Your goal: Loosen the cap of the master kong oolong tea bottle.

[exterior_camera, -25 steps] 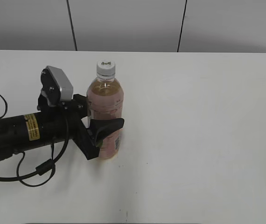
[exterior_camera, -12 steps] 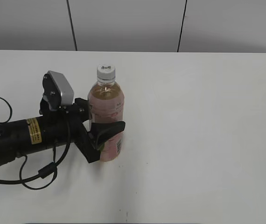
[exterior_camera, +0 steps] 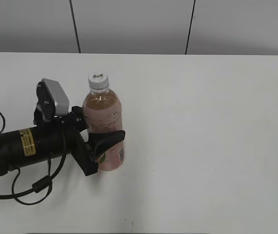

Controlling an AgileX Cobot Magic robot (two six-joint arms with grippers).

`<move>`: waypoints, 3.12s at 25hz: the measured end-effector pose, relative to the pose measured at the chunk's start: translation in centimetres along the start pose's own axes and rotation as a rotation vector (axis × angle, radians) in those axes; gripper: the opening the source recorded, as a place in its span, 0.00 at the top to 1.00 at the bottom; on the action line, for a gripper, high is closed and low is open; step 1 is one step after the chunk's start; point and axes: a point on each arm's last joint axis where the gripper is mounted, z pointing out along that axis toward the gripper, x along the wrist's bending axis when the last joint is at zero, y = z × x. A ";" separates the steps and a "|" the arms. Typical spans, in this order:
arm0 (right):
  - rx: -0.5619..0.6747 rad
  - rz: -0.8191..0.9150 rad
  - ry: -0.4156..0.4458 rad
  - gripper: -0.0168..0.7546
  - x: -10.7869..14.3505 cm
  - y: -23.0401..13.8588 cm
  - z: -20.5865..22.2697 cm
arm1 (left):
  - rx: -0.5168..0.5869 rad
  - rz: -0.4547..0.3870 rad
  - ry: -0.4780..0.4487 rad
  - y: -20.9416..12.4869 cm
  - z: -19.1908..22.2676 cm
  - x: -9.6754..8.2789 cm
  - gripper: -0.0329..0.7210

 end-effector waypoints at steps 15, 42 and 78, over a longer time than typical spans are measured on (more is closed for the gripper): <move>0.075 0.028 0.074 0.50 0.6 1.1 1.2 | -0.003 -0.002 0.004 -0.1 -0.2 0.0 0.42; 0.789 0.010 0.306 0.53 2.6 14.6 21.2 | -0.005 0.001 0.002 0.0 -0.2 0.0 0.42; 0.687 -0.316 0.622 0.53 31.2 20.8 24.4 | -0.006 0.001 0.001 0.0 -0.2 0.0 0.42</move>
